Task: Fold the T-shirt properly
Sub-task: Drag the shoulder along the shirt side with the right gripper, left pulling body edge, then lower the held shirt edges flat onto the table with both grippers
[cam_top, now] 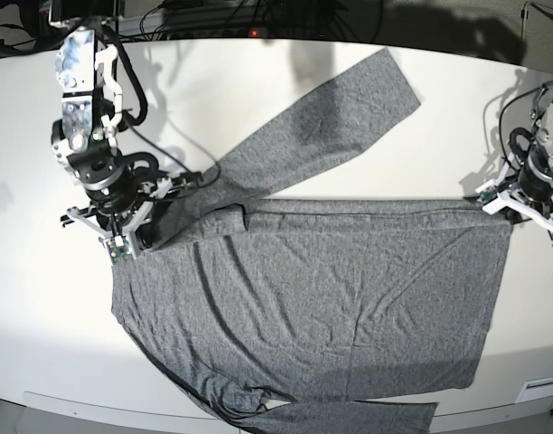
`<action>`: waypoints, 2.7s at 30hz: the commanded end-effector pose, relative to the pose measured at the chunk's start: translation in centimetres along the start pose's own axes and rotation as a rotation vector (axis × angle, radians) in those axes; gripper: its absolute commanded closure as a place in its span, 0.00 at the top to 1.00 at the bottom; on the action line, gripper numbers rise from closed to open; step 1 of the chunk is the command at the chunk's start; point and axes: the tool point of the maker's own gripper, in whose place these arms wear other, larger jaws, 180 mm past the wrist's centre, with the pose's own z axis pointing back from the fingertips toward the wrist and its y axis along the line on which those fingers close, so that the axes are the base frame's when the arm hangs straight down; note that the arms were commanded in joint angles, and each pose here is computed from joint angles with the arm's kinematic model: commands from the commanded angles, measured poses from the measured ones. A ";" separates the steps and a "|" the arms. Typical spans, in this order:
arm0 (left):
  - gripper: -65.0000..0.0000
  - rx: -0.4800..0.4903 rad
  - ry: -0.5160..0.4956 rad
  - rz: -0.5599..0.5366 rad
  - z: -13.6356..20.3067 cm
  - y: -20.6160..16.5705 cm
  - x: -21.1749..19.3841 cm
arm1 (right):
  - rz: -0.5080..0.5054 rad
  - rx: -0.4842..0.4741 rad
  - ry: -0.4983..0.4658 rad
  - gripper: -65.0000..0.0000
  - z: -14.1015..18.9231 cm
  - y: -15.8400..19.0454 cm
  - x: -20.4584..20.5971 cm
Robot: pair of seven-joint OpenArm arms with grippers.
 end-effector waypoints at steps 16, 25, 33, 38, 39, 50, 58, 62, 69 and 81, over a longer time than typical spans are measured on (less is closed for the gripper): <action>0.00 0.143 -0.015 0.175 -2.2 8.6 0.2 | 0.015 -0.002 -0.089 0.00 -4.3 -3.2 5.8; 0.00 0.116 -0.002 0.224 -2.9 7.8 -0.9 | 0.015 -0.005 -0.116 0.00 -4.3 -3.3 6.5; 0.00 0.113 -0.102 0.242 -3.2 7.3 2.0 | -0.004 0.003 -0.128 0.00 -4.9 -3.3 6.3; 0.00 0.113 -0.132 0.247 -3.3 7.0 3.2 | -0.032 0.001 -0.103 0.00 -6.6 -4.1 6.0; 0.00 0.113 -0.133 0.246 -3.3 7.0 3.2 | -0.037 0.000 -0.100 0.00 -6.9 -4.4 6.0; 0.00 0.191 -0.096 0.281 -3.3 8.9 2.5 | -0.044 -0.026 -0.118 0.00 -7.6 -5.5 7.5; 0.00 0.186 -0.082 0.290 -4.2 8.6 1.3 | -0.071 -0.080 -0.134 0.00 -7.5 -6.5 7.8; 0.00 0.180 -0.051 0.344 -5.7 8.6 -0.1 | -0.081 -0.086 -0.129 0.00 -7.7 -6.6 7.4; 0.00 0.155 -0.104 0.441 -7.1 8.0 2.0 | -0.104 -0.070 -0.112 0.00 -8.7 -6.0 5.8; 0.00 0.139 -0.125 0.462 -7.6 7.1 3.2 | -0.093 -0.082 -0.059 0.00 -10.7 -6.7 3.9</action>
